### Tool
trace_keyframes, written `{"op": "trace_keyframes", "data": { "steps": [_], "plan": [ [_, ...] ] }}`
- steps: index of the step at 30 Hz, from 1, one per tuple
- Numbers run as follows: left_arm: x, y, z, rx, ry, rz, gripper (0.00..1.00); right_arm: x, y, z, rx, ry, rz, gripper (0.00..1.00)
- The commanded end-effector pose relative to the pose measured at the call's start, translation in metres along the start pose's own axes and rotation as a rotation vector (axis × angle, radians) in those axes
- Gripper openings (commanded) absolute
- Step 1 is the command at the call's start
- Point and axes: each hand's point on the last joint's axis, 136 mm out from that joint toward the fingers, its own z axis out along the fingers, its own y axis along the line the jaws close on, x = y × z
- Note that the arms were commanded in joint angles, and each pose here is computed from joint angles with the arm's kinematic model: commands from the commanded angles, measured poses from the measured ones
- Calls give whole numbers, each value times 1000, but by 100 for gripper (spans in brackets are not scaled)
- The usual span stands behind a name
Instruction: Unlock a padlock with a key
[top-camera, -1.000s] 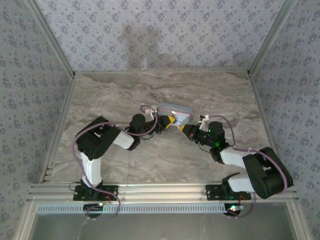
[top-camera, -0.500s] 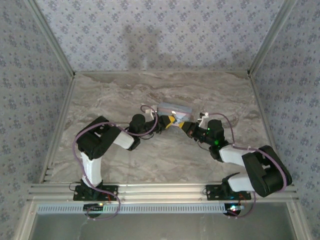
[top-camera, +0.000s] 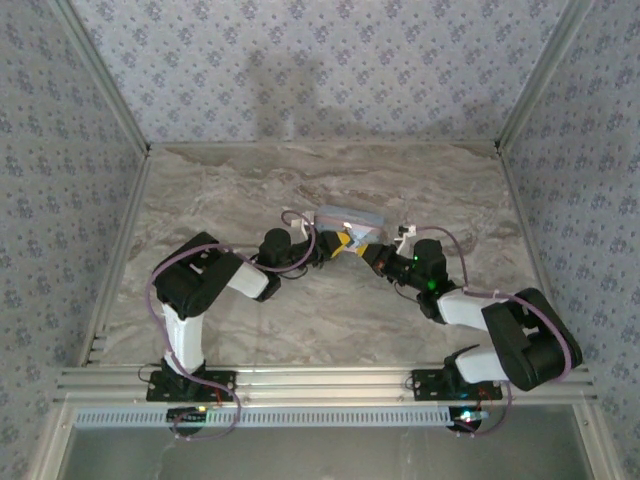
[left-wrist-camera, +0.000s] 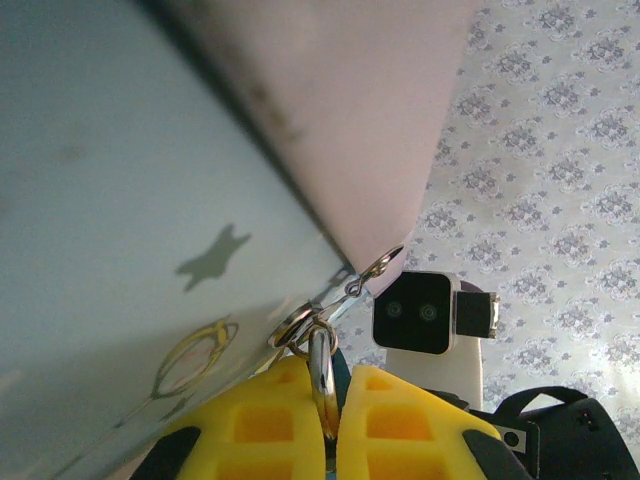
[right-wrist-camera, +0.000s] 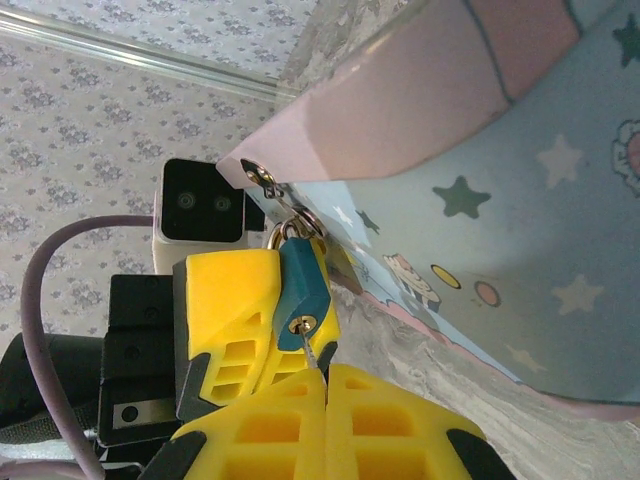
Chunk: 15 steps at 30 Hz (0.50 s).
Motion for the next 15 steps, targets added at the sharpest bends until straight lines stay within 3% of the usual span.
{"op": "trace_keyframes", "data": {
  "steps": [1,15],
  "plan": [
    [8,-29,5,110,28,50,0,-11,17,6,-37,-37,-45,0],
    [16,-36,9,135,50,56,0,-18,38,13,-134,-81,53,0]
  ]
}}
